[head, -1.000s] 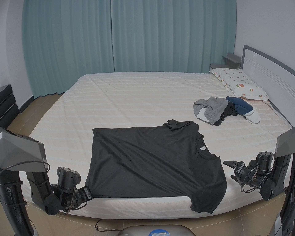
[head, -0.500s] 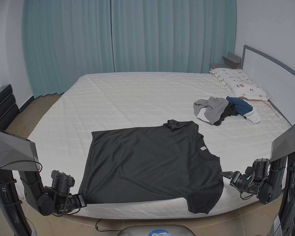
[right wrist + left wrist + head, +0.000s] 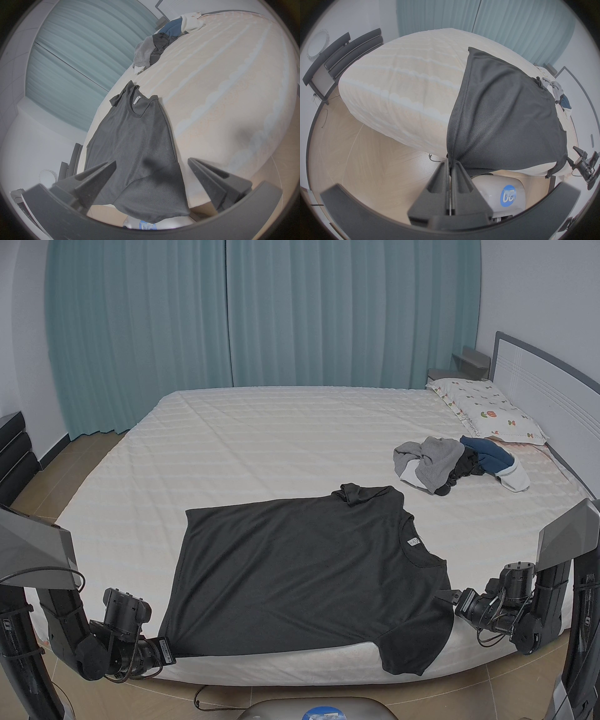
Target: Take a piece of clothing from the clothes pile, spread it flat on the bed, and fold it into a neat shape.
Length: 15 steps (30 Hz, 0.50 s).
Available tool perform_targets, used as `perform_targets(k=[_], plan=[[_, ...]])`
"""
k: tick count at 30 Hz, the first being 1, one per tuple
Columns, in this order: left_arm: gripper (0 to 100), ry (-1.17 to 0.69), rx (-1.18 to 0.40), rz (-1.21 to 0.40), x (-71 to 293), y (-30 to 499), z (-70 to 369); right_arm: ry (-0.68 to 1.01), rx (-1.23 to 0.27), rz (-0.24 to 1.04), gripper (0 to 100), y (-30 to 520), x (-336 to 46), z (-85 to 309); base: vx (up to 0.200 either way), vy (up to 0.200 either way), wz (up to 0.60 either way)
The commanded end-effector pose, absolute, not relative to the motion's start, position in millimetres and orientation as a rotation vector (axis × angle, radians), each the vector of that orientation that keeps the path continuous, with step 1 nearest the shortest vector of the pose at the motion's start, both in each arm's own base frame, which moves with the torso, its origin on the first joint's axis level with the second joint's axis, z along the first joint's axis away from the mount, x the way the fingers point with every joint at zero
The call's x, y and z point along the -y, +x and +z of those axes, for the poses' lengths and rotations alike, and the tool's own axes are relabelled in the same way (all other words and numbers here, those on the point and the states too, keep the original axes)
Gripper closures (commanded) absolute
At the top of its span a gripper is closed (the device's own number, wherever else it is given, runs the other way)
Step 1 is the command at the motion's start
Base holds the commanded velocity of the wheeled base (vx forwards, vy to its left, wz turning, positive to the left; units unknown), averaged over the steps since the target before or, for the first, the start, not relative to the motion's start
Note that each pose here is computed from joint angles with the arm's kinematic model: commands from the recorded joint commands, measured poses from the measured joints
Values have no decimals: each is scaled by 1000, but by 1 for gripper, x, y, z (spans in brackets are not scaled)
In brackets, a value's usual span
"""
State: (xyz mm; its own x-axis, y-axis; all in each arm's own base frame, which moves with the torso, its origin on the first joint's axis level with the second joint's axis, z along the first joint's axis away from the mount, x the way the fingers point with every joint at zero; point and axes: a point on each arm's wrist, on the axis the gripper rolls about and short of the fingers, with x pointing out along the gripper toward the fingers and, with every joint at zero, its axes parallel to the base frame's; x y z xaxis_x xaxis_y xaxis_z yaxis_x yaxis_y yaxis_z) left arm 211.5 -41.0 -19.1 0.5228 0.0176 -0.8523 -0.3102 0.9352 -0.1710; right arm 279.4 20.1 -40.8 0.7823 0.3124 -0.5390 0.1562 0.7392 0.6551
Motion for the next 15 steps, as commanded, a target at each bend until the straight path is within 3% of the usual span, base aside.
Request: perform_targets(k=[1, 15], plan=[[100, -328, -997, 202, 41, 214, -19, 748, -671, 92, 100, 290, -19, -48, 0, 0, 0], [100, -357, -969, 199, 42, 220, -16, 748, -577, 98, 100, 335, -12, -35, 0, 0, 0]])
